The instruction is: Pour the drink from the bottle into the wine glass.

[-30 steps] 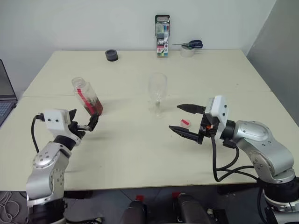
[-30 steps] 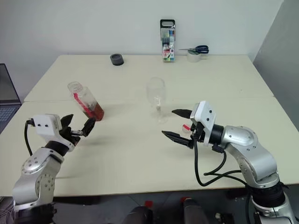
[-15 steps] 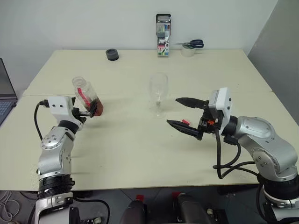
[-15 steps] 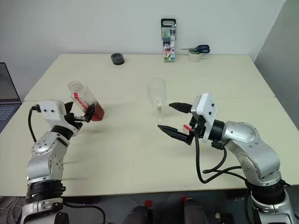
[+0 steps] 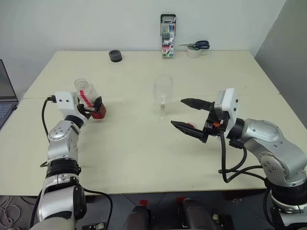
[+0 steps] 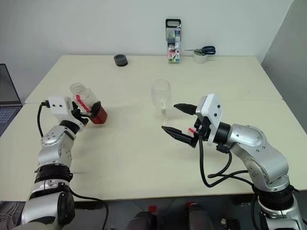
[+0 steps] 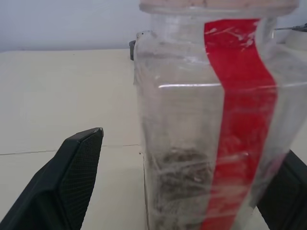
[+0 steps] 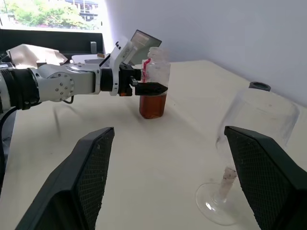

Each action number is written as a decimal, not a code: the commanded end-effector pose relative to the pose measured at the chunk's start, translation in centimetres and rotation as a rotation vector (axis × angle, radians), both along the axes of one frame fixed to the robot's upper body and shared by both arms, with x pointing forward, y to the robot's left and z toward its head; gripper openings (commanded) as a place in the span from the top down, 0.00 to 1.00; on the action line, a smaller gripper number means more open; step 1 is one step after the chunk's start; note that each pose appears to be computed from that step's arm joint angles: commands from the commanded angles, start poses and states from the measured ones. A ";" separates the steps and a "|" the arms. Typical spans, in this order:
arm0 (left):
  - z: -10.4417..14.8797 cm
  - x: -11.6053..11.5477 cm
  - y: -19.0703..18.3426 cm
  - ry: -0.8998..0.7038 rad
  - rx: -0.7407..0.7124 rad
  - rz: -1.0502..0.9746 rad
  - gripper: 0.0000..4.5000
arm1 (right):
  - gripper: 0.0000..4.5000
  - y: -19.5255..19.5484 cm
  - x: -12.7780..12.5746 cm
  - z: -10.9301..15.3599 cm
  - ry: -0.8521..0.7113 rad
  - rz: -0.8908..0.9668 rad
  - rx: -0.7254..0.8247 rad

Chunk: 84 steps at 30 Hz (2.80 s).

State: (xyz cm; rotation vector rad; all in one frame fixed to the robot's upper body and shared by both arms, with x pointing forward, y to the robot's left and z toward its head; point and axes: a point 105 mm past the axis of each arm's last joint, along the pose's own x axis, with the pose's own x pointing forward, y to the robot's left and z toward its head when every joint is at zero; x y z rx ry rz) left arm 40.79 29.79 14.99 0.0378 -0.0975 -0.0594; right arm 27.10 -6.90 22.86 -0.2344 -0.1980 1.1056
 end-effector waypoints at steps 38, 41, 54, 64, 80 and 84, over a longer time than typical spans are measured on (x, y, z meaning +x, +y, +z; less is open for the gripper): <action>14.9 3.0 -13.7 -0.363 1.083 -0.330 0.62 | 0.12 0.2 3.6 4.1 -0.120 -0.176 0.192; 15.6 3.1 -14.6 -0.395 1.146 -0.342 0.62 | 0.12 0.3 3.7 4.1 -0.127 -0.174 0.191; 16.6 3.2 -17.0 -0.479 1.393 -0.388 0.62 | 0.12 0.5 3.8 4.0 -0.138 -0.192 0.198; 16.8 3.3 -17.1 -0.509 1.560 -0.375 0.62 | 0.12 0.8 3.6 3.5 -0.118 -0.199 0.204; 17.3 3.5 -17.1 -0.523 1.668 -0.351 0.62 | 0.12 0.8 3.5 3.2 -0.116 -0.205 0.207; 17.3 3.6 -17.2 -0.523 1.697 -0.345 0.62 | 0.12 0.8 3.5 3.2 -0.118 -0.206 0.208</action>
